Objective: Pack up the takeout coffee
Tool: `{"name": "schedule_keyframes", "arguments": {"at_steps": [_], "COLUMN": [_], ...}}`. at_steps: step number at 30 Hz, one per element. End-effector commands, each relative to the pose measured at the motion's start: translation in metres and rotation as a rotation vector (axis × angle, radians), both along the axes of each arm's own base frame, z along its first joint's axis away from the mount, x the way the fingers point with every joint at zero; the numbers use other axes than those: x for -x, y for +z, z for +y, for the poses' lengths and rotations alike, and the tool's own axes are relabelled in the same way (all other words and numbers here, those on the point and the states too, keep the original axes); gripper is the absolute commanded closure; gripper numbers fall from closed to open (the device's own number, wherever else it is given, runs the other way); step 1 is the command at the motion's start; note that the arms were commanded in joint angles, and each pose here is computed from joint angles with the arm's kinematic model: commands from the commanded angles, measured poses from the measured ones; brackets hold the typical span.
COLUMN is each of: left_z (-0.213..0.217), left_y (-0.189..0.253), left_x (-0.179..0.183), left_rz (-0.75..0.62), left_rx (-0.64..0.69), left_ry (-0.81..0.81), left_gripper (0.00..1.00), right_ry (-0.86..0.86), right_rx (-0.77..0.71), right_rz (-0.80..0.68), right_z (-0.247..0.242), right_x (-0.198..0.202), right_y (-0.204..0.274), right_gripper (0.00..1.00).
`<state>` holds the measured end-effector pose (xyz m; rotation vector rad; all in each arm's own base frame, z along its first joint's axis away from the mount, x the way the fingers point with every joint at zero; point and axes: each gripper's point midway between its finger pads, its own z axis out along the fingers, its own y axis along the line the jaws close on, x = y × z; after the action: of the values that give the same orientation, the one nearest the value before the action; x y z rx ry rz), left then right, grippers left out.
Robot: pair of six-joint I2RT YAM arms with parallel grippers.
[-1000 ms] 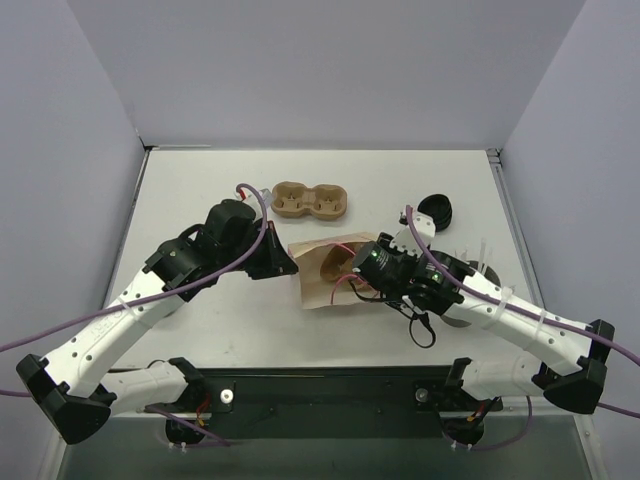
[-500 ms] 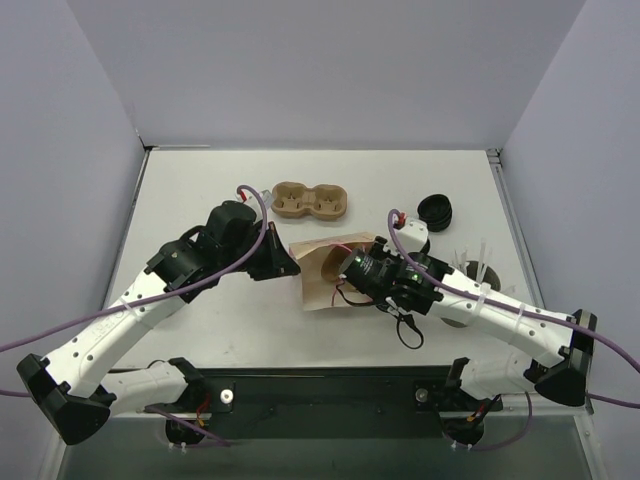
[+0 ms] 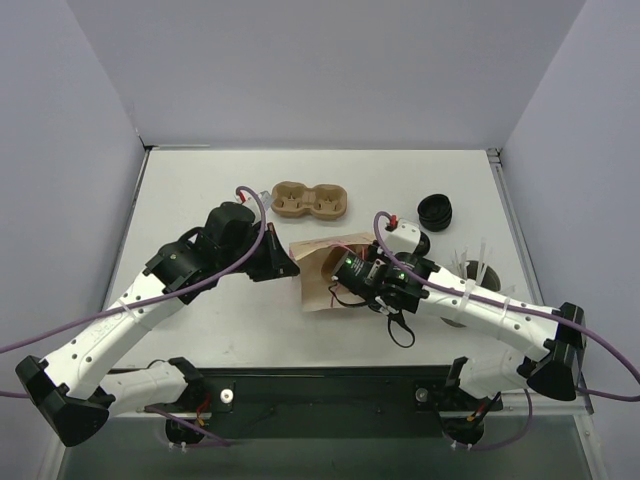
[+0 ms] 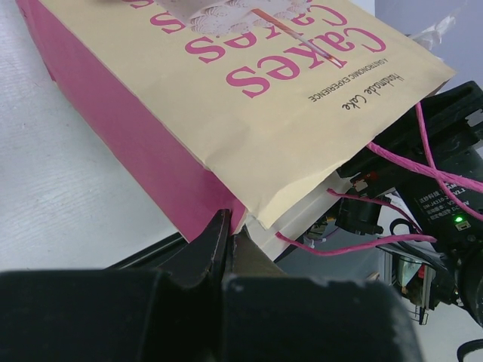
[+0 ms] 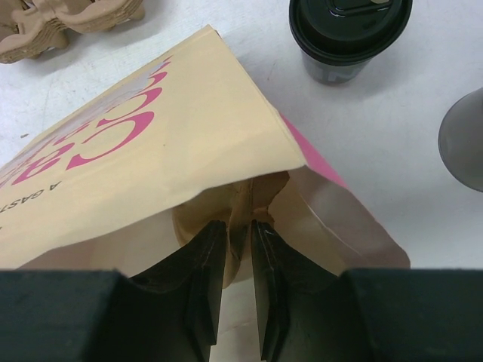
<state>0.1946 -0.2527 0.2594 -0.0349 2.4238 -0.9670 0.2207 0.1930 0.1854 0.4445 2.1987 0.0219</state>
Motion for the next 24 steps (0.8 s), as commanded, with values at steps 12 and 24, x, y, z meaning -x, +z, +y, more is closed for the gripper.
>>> {"name": "schedule_keyframes", "arguments": {"at_steps": [12,24], "left_z": [0.001,0.006], "left_y": [0.003,-0.016], "left_x": [-0.002,-0.003], "left_rz": [-0.032,-0.020], "left_rx": [0.015,-0.063], "left_ry": [-0.007,-0.051], "left_gripper": [1.00,1.00], "right_ry": [0.031,0.276], "right_rx": [0.081,-0.062], "right_rz": [-0.074,-0.090], "right_z": [-0.013,0.019], "right_x": [-0.006,0.001], "right_y": [0.009,0.008], "right_gripper": [1.00,1.00]}}
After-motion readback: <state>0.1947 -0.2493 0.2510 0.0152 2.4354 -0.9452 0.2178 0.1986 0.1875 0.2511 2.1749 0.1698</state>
